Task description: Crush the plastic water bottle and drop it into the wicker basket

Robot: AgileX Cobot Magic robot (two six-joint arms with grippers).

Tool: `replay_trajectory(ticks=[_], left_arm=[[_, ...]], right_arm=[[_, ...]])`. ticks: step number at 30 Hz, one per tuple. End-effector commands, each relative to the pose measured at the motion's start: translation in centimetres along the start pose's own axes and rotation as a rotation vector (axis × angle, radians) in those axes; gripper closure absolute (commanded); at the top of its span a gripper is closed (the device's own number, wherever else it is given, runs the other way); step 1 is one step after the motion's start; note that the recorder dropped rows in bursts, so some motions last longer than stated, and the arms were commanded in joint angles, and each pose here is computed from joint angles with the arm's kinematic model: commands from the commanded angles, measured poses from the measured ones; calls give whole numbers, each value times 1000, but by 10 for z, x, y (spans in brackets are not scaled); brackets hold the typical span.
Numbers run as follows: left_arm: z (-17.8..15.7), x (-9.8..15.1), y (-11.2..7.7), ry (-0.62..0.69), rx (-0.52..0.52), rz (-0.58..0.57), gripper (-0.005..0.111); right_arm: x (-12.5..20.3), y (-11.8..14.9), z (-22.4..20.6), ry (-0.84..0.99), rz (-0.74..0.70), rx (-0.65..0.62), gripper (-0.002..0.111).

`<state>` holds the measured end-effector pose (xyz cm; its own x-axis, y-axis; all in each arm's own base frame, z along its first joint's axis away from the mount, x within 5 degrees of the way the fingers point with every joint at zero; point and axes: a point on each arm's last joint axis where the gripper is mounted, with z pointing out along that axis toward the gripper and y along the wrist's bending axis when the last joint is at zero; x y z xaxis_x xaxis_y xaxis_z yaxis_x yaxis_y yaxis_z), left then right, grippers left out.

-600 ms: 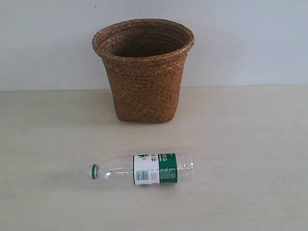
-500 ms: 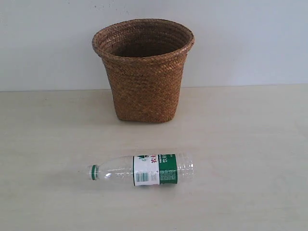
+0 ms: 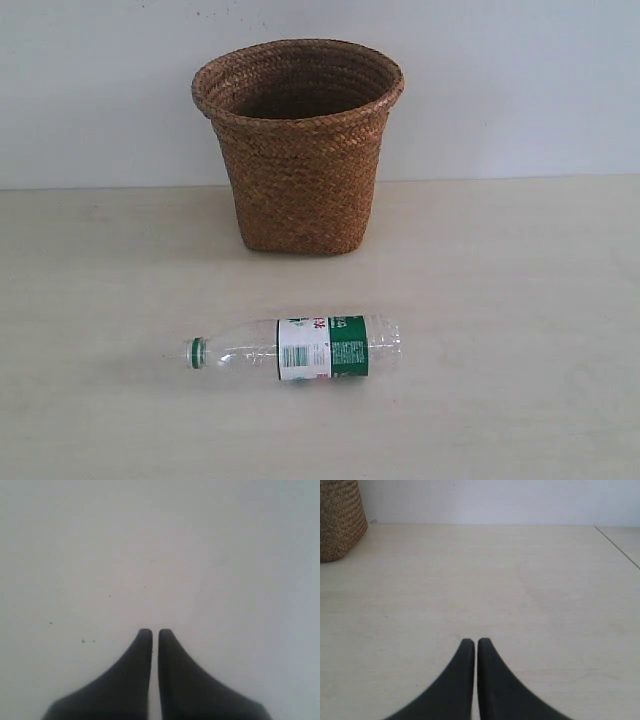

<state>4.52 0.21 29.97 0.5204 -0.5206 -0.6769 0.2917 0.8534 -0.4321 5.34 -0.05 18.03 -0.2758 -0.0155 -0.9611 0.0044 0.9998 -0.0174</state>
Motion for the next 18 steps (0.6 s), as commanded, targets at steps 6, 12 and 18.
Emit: replay_trajectory(ticks=[6,12,18], left_arm=[[96,7,-14,61,142,121,103],[170,68,25,755,-77,560,103],[187,126,37,1372,-70,954,103]], right_arm=[[-1,0,0,-10,-4,4,108],[-1,0,0,-10,-4,4,108],[-1,0,0,-10,-4,4,108]])
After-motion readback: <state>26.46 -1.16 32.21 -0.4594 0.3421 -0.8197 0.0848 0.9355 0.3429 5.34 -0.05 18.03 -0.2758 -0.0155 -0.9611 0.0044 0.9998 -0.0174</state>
